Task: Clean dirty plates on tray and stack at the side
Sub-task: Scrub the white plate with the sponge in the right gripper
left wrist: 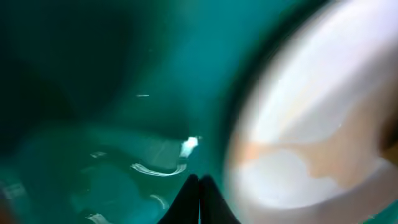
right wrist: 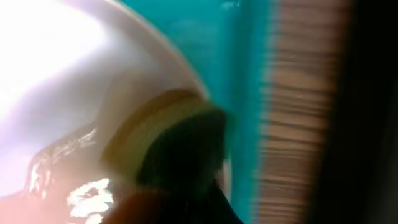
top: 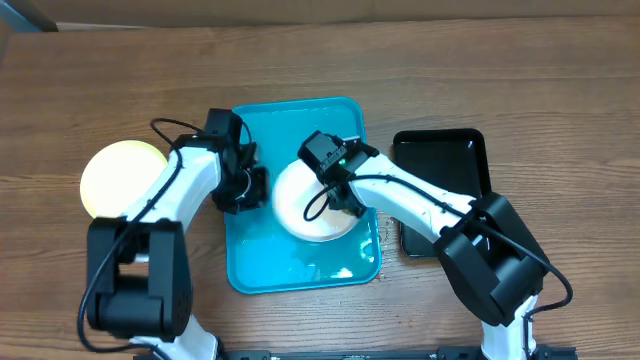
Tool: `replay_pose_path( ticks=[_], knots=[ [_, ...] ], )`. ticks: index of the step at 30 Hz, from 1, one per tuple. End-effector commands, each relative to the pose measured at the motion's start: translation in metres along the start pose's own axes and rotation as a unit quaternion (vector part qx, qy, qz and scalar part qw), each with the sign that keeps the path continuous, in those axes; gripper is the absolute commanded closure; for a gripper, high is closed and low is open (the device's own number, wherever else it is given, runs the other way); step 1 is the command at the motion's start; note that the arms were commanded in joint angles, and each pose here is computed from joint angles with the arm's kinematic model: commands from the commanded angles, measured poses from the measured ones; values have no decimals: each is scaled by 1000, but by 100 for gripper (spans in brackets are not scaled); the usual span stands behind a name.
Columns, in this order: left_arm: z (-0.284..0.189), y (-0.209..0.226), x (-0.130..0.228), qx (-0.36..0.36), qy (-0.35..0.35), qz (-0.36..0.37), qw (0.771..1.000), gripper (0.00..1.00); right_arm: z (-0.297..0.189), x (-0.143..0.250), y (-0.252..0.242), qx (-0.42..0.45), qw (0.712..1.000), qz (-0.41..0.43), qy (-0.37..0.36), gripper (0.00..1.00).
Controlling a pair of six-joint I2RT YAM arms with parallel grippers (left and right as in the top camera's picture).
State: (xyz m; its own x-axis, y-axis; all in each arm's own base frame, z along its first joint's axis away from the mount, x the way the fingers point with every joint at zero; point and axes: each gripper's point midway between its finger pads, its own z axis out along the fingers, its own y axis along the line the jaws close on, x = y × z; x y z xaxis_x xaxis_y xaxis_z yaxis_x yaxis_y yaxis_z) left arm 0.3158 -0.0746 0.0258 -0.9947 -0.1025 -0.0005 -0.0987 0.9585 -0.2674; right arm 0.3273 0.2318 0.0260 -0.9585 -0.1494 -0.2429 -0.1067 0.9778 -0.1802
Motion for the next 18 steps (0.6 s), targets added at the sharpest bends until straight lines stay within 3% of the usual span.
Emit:
replay_pose_path(
  ticks=[1, 8, 18],
  knots=[
    [-20, 32, -7, -66, -36, -5, 997, 96, -9, -34, -41, 77, 996, 24, -44, 96],
    [-21, 33, -5, -70, -35, -5, 997, 96, -28, -43, -41, 58, 997, 33, -46, 96],
    [-20, 19, -6, -30, -34, 10, 999, 96, -79, -54, -28, -31, 996, 15, -82, 96]
  ],
)
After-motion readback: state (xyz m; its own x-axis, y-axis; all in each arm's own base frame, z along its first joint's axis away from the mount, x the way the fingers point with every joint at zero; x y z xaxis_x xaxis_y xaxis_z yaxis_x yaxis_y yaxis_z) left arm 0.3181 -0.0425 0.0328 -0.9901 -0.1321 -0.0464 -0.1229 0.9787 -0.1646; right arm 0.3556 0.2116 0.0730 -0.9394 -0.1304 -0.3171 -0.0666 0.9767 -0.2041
